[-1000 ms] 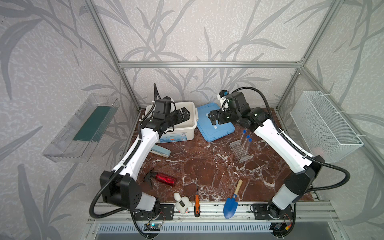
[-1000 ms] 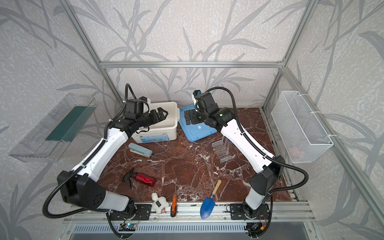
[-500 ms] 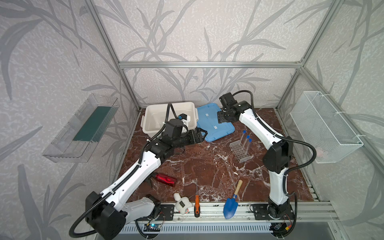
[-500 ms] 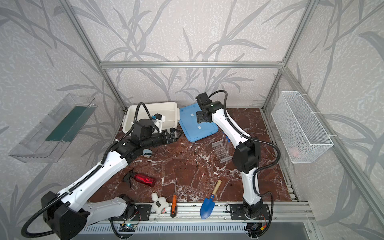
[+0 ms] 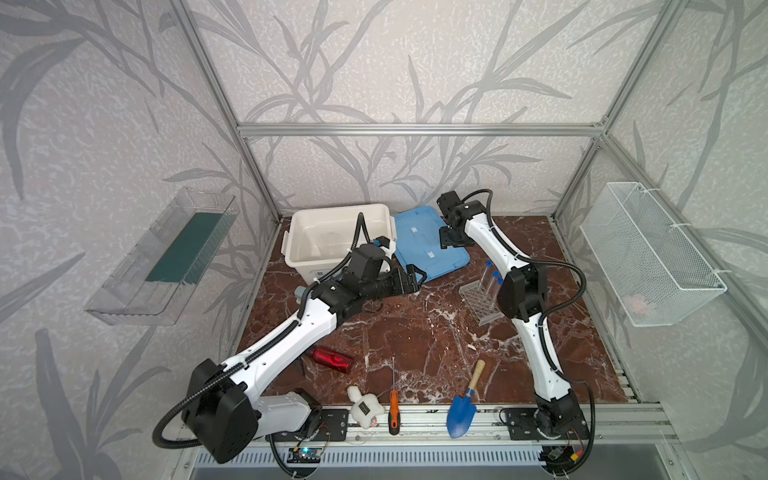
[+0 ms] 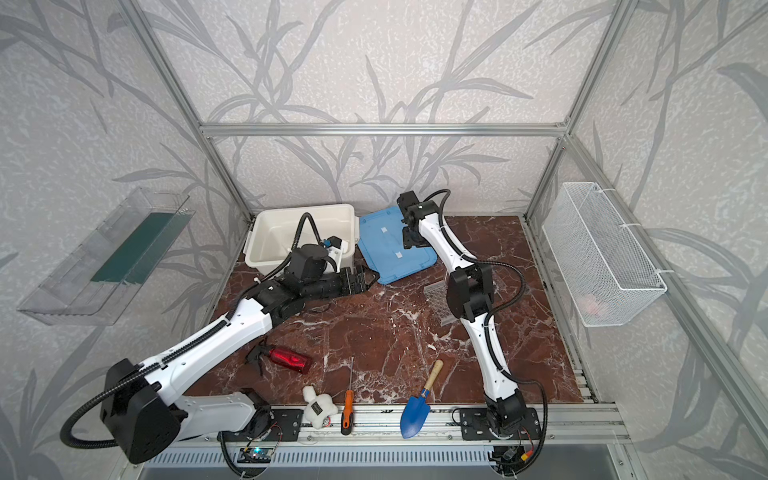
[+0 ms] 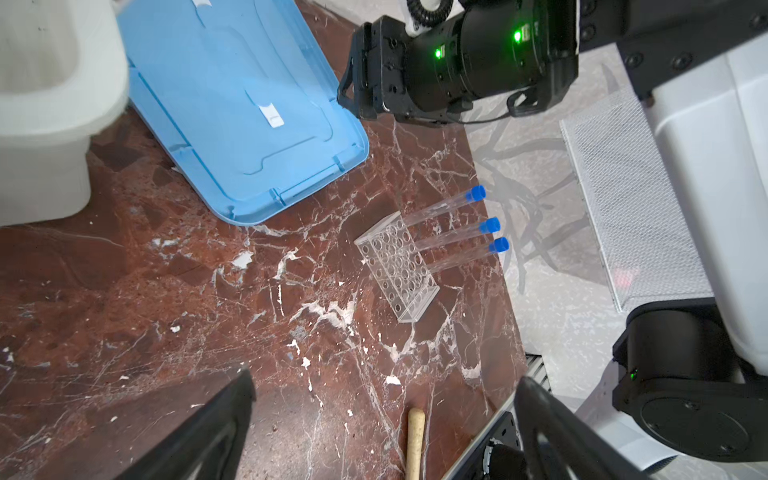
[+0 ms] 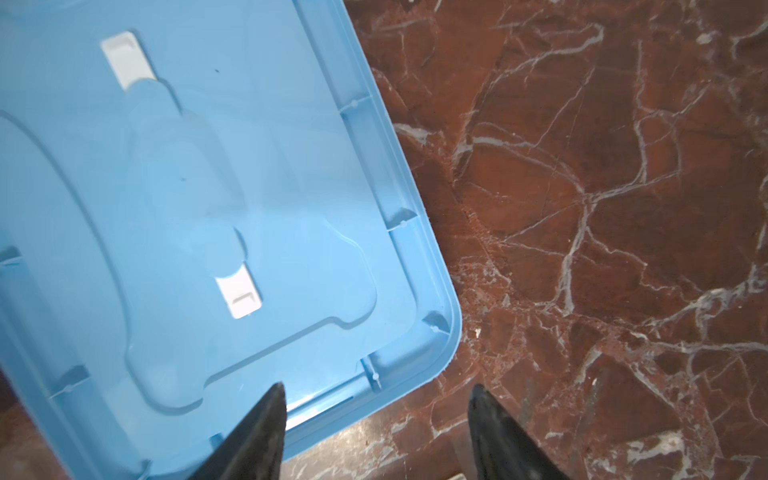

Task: Organize the chemistry lab equipment

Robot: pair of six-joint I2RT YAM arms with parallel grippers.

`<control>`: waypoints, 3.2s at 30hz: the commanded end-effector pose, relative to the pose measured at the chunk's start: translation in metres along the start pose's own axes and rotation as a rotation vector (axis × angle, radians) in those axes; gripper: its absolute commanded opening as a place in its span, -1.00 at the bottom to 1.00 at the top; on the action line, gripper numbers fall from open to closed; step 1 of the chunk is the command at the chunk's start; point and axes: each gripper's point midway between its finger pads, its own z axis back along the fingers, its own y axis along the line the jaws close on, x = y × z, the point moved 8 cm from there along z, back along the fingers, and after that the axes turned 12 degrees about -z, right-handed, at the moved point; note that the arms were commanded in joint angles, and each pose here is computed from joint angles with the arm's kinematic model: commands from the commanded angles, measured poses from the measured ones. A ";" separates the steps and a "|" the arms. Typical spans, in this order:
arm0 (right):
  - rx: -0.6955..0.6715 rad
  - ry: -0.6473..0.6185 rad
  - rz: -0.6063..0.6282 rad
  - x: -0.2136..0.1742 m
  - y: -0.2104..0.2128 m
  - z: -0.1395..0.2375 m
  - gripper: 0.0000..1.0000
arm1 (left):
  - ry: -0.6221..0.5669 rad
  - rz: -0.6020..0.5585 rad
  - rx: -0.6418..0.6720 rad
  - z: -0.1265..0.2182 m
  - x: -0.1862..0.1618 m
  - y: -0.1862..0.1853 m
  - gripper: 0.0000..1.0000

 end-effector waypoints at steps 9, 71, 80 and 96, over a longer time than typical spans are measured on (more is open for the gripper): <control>-0.015 0.036 -0.049 0.007 -0.015 -0.047 0.16 | 0.055 -0.042 0.036 -0.026 -0.008 -0.009 0.98; -0.001 0.257 0.151 -0.033 -0.029 -0.061 -0.91 | 0.082 -0.046 0.049 -0.038 -0.011 -0.008 0.98; 0.050 0.108 0.118 -0.011 -0.031 0.007 -1.00 | 0.070 -0.096 0.092 -0.027 -0.003 -0.010 0.98; 0.141 -0.128 0.014 -0.015 -0.061 0.115 -1.00 | -0.012 -0.111 0.109 -0.007 0.005 -0.012 0.98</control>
